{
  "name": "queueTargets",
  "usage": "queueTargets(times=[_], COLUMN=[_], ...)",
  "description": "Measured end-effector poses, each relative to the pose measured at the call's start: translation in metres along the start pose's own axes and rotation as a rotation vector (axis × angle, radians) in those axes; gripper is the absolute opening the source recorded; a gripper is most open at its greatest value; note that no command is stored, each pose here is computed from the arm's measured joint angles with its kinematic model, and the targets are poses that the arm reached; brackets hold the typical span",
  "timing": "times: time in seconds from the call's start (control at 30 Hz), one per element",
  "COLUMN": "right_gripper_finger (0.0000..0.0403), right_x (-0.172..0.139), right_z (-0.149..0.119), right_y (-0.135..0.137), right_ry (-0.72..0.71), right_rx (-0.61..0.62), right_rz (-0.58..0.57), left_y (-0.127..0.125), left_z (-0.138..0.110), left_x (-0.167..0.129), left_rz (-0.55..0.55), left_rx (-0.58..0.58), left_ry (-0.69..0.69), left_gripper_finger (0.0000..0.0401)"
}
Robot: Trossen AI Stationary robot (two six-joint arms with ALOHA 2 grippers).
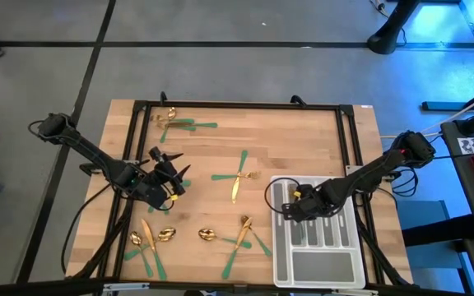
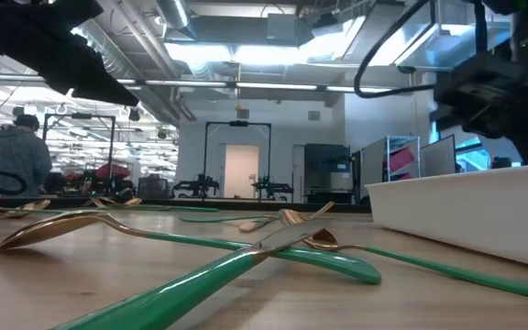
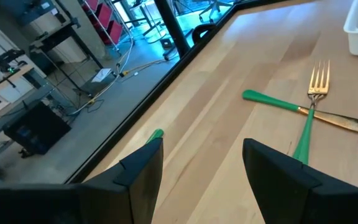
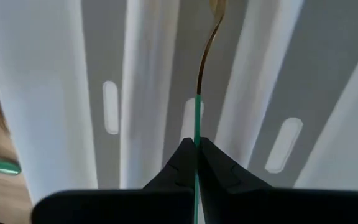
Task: Sort silverware
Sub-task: Put the middle right green spoon into the silverware rack, then put the bottom right green spoon into the silverware rack
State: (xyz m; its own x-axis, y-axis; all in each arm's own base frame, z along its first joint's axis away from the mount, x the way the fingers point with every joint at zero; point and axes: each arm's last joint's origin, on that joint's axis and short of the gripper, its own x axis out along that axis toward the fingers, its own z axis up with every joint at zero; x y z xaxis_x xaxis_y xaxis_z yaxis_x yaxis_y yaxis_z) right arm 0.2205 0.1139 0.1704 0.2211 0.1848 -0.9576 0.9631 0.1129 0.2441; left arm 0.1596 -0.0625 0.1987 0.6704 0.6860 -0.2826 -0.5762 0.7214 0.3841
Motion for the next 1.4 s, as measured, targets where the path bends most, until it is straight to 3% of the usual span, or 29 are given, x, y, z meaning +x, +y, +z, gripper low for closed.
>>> queueTargets(times=[0.37,0.77,1.07,1.23,1.4], right_gripper_finger=[0.0008,0.0098,0.0148,0.0149,0.0149], right_x=[0.003,0.001,-0.05,-0.077,-0.074], right_z=[0.0,0.0,-0.007,-0.013,-0.017], right_y=[0.0,0.0,0.011,0.034,0.066], right_ry=[-0.001,0.005,-0.013,-0.156,-0.413], right_rx=[0.003,-0.058,-0.163,-0.403,-0.705], right_rz=[0.022,0.016,0.07,0.241,0.437], left_y=[0.0,0.0,-0.003,-0.006,-0.011], left_z=[0.0,0.001,0.008,0.016,0.025], left_x=[0.0,0.0,0.0,-0.001,-0.001], left_rz=[0.0,-0.001,-0.017,-0.048,-0.172], left_rx=[-0.001,-0.008,-0.018,-0.025,-0.03], left_ry=[0.0,-0.003,-0.035,-0.068,-0.097], left_gripper_finger=[0.0211,0.0211,0.0211,0.0211,0.0211])
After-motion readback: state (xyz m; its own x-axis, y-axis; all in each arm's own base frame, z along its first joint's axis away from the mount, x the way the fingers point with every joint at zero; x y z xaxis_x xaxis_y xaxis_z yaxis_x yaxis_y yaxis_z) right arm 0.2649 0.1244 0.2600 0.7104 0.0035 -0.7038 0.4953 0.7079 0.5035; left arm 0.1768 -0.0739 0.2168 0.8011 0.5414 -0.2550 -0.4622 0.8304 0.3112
